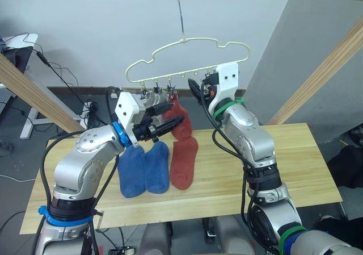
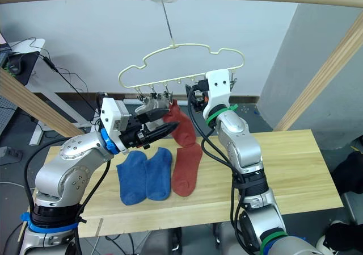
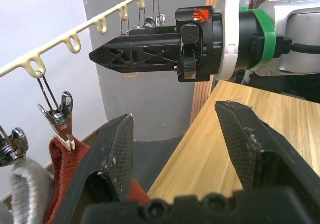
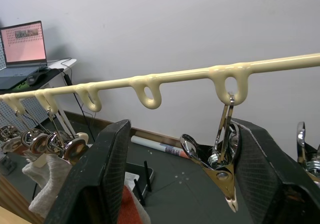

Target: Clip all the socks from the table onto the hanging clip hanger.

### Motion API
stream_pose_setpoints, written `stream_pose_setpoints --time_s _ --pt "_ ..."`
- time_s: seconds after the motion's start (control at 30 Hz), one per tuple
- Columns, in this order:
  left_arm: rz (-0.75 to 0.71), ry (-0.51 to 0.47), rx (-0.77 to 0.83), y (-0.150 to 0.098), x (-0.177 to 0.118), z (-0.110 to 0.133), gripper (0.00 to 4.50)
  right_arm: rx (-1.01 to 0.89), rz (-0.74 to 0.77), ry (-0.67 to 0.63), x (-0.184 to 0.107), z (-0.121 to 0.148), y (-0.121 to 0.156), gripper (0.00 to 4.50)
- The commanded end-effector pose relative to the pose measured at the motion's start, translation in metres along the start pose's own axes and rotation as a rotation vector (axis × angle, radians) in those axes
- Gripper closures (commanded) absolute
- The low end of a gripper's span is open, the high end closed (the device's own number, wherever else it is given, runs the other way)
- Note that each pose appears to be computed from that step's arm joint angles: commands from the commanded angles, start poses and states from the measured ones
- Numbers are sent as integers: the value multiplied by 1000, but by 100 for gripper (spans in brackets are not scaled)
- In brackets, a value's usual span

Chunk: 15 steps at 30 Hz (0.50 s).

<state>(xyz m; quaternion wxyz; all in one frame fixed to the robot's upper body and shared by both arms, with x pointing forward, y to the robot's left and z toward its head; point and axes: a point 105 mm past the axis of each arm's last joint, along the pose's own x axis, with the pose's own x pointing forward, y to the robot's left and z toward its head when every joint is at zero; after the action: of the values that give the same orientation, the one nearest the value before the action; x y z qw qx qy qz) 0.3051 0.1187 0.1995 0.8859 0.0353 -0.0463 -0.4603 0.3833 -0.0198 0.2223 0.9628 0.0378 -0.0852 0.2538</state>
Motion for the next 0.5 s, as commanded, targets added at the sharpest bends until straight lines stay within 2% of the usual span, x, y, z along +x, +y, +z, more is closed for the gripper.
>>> stream_pose_setpoints --time_s 0.03,0.13,0.27,0.33,0.43,0.5 --pt "1 -33 17 -1 -2 6 159 -13 16 -74 2 20 6 146" --pt "3 -31 16 -1 -2 5 159 -11 8 -76 2 20 5 197" --pt "54 -23 20 4 -5 -1 159 2 -15 -83 3 20 0 338" --pt "71 -16 25 5 -5 -5 159 6 -19 -86 3 20 -1 392" --pt "100 19 39 1 -6 -17 159 17 -20 -87 4 20 -1 448" --pt "116 40 49 -3 -6 -26 159 23 -19 -88 4 20 -1 448"
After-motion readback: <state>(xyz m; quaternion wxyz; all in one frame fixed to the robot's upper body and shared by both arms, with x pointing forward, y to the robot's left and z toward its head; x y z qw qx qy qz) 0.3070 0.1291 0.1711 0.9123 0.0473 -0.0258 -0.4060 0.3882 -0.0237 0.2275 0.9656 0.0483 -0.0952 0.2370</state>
